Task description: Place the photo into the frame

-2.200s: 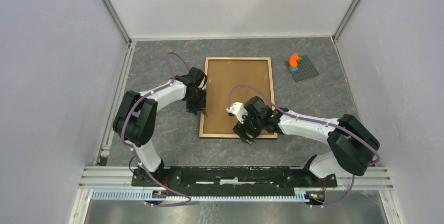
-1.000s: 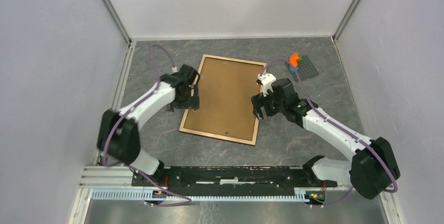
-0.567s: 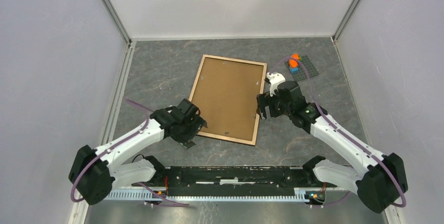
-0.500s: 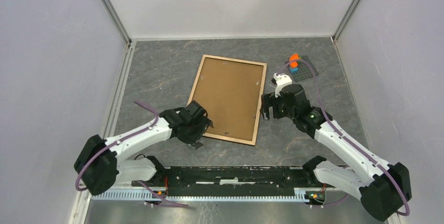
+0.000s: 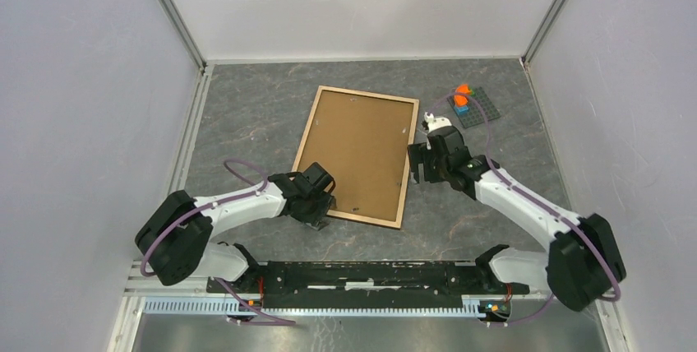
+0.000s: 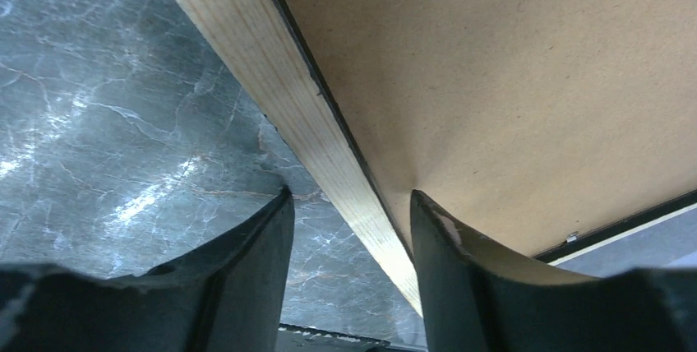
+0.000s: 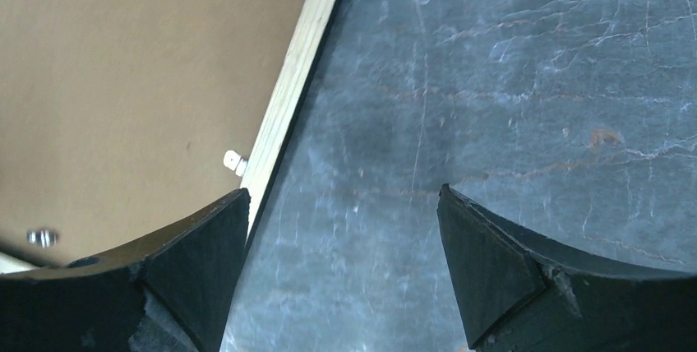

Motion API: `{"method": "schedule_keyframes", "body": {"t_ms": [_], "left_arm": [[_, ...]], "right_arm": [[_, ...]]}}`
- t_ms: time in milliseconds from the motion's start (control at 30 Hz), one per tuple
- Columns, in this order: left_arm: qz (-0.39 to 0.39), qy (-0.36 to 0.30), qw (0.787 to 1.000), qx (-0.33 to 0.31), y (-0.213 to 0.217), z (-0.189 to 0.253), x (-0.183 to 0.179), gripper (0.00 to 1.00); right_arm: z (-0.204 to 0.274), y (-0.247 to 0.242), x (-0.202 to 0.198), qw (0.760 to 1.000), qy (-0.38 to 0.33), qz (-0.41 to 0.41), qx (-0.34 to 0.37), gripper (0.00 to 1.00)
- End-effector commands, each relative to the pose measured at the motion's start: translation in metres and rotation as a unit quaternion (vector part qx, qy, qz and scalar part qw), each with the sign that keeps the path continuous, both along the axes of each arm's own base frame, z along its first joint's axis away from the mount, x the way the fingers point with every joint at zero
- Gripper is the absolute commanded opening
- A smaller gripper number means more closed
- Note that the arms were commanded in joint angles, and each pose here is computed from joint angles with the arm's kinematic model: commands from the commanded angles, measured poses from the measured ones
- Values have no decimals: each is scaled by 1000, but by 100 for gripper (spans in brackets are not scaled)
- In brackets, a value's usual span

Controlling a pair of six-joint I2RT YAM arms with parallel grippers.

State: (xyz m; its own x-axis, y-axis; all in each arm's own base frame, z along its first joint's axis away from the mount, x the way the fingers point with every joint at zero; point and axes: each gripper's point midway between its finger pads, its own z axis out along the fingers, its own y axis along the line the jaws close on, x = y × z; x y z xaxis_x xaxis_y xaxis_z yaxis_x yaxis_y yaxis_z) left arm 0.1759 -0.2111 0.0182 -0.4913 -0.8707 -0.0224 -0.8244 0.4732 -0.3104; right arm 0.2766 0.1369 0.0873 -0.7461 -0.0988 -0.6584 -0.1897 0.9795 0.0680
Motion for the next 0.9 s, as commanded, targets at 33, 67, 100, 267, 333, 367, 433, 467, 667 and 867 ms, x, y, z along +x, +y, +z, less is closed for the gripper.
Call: {"method": "schedule_keyframes", "body": {"t_ms": [33,67,100,267,333,367,433,467,667,867], "left_arm": [[36,-19,999,12,15,-17,-1,57],[35,-24,999,12,16,-19,0,56],[32,-22,999,13,16,-20,-1,55],[32,-17,997,69,32,-14,0,48],[38,-37,996,77,38,-7,5,48],[43,-46,996,66,36,-7,6,47],[52,-44,997,45,33,-11,5,47],[55,-40,997,45,33,-13,3,47],[51,-37,997,50,37,-14,1,46],[44,-31,998,36,27,-15,3,45]], "right_arm": [[19,7,74,994,-47,-87,37,88],[19,8,84,994,-49,-91,37,88],[19,11,96,993,-52,-94,38,88],[7,18,146,992,-42,-117,34,87],[0,22,163,991,-33,-125,32,86],[-4,22,170,991,-29,-130,30,86],[-14,25,181,990,-22,-137,28,86],[-18,26,185,990,-19,-139,27,85],[-35,17,193,986,-9,-164,-7,73],[-49,15,187,987,10,-157,-18,59]]}}
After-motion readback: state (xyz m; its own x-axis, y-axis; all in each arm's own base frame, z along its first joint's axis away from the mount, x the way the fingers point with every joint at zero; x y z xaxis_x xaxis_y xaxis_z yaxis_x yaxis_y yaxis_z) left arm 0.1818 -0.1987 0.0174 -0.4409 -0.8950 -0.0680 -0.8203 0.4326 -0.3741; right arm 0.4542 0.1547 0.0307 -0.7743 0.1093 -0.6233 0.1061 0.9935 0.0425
